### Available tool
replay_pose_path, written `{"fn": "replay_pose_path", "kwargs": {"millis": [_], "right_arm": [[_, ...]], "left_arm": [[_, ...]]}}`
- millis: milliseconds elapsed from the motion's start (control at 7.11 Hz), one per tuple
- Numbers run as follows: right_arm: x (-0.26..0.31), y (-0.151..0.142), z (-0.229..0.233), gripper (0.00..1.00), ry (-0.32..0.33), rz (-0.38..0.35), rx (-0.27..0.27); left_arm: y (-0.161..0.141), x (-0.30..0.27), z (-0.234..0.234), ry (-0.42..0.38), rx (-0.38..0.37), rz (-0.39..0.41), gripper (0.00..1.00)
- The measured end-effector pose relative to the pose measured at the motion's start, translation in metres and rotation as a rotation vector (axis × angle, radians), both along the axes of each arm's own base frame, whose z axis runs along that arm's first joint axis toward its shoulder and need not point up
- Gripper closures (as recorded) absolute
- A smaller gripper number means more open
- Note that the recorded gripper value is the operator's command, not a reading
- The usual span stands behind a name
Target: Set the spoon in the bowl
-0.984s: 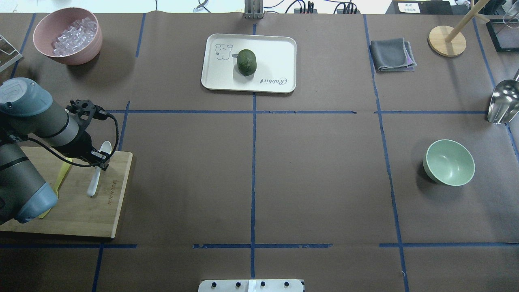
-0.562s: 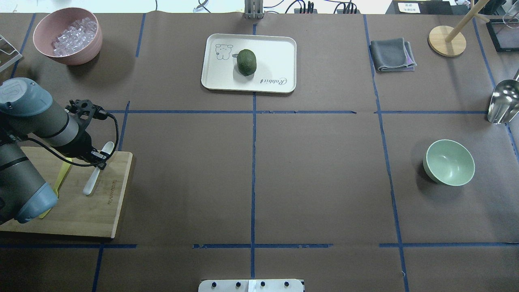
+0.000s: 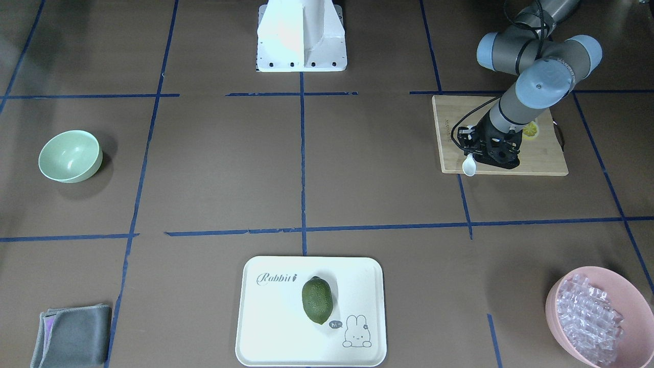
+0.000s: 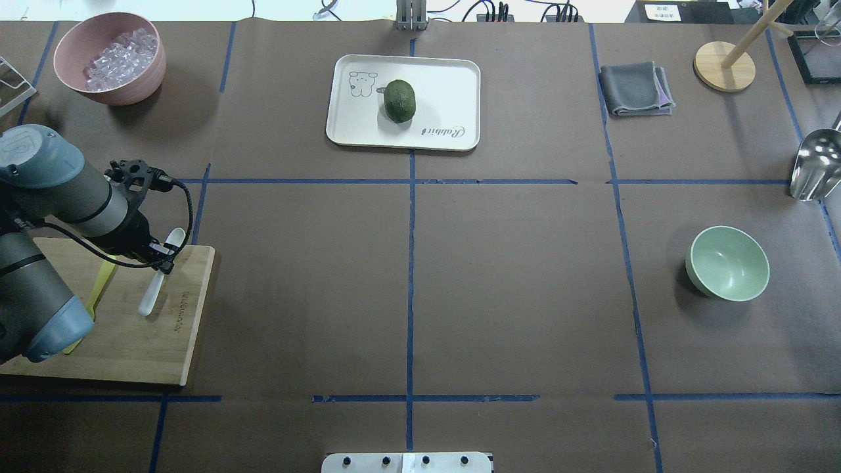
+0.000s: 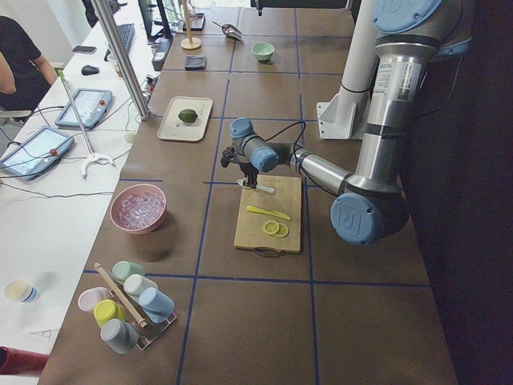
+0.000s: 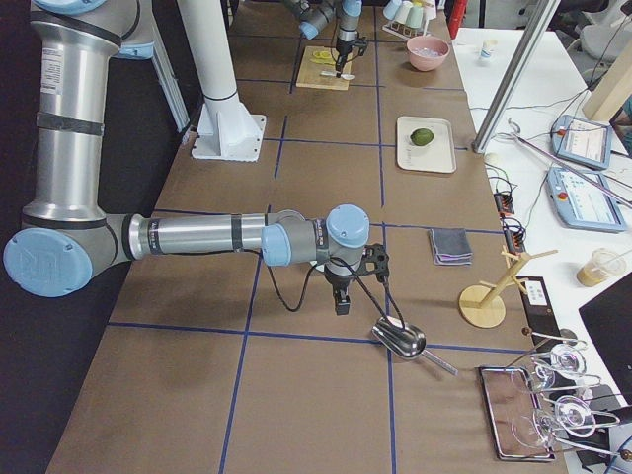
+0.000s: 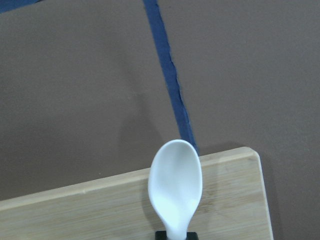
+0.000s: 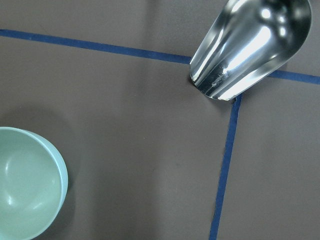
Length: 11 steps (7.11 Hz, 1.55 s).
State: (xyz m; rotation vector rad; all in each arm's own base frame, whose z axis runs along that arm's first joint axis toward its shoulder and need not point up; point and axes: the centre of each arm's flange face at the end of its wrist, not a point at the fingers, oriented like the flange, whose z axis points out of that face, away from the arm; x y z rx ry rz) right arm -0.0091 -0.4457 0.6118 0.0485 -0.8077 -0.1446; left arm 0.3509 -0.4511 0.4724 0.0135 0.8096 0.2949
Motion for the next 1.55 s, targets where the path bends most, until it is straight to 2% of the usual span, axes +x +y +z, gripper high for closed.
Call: {"fn": "replay_pose_path", "kwargs": {"millis": [281,562,984,1266,1406,1547], "right_arm": [[-0.022,-0.004,-0.009,0.02,-0.031,0.05,-0.035],[-0.071,-0.005,-0.013,0.02,-0.079,0.102,-0.056],[-0.133,0.006,-0.005,0.02,-0.113,0.097,-0.055],[-0.153,0.012,0.001,0.07,-0.108,0.07,-0.066],[-0.16,0.015,0.004,0.16,-0.103,0.056,-0.072],[-0.165,0.018,0.008,0.8,-0.098,0.044,-0.079]], "left_arm": [[0.0,0.0,-0.001,0.002,0.001,0.0,1.0],[0.0,0.0,-0.001,0.002,0.001,0.0,1.0],[0.001,-0.001,-0.003,0.004,0.002,0.0,1.0],[0.001,-0.001,-0.004,0.005,0.004,-0.001,1.0],[0.001,-0.001,-0.004,0.006,0.005,-0.001,1.0],[0.001,-0.001,-0.005,0.007,0.006,0.0,1.0]]}}
